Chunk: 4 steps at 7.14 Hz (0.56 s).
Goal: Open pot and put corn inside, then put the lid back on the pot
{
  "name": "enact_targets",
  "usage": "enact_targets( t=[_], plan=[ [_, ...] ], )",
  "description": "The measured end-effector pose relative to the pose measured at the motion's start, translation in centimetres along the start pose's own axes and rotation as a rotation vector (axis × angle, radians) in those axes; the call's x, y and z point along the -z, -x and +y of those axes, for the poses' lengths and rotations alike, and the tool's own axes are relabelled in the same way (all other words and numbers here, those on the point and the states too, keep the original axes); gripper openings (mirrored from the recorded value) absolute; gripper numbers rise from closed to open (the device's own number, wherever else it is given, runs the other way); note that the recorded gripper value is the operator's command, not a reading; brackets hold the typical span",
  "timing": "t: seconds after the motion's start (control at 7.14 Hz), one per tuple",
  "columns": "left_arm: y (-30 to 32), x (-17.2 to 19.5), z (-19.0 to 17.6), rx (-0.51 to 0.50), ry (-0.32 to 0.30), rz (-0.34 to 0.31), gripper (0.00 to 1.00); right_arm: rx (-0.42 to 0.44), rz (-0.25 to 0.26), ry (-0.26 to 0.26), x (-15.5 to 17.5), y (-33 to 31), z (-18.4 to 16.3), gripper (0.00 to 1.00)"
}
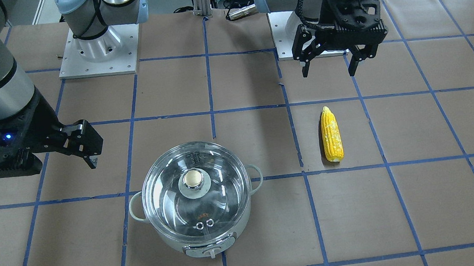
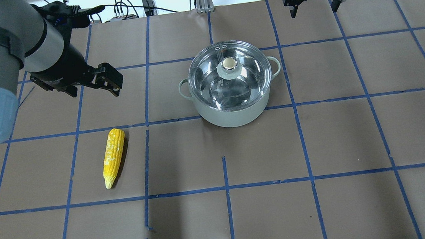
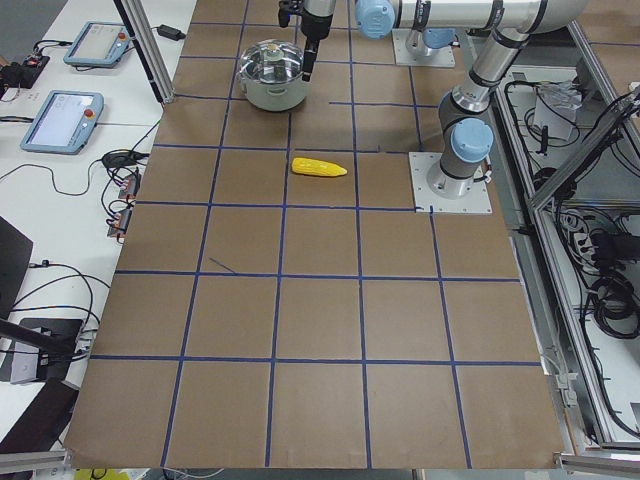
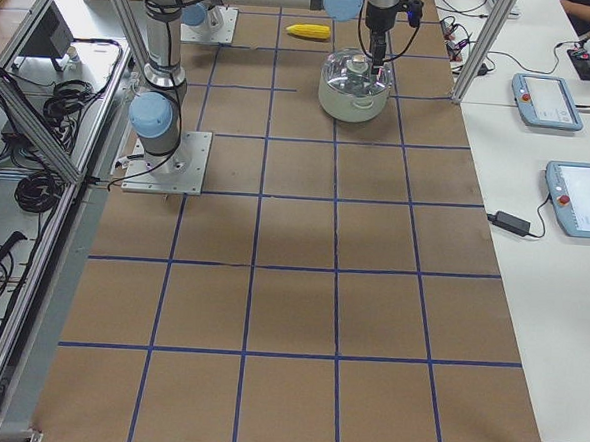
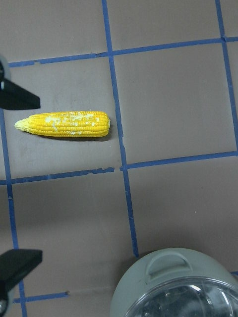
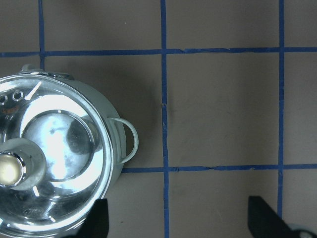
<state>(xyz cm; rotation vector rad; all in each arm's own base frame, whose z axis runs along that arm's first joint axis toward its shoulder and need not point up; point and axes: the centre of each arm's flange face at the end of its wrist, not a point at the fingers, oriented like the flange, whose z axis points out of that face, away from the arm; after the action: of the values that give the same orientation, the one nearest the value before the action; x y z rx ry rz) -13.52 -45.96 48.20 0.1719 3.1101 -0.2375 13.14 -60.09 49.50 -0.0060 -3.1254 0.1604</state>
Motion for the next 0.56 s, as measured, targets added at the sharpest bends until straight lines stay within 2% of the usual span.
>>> enact_targets(
  t=[0.56],
  plan=[
    [0.4, -1.0, -0.9, 0.008, 0.011, 0.006, 1.0, 0.042, -0.006, -0.049, 3.7, 2.5, 2.8, 1.0]
  ],
)
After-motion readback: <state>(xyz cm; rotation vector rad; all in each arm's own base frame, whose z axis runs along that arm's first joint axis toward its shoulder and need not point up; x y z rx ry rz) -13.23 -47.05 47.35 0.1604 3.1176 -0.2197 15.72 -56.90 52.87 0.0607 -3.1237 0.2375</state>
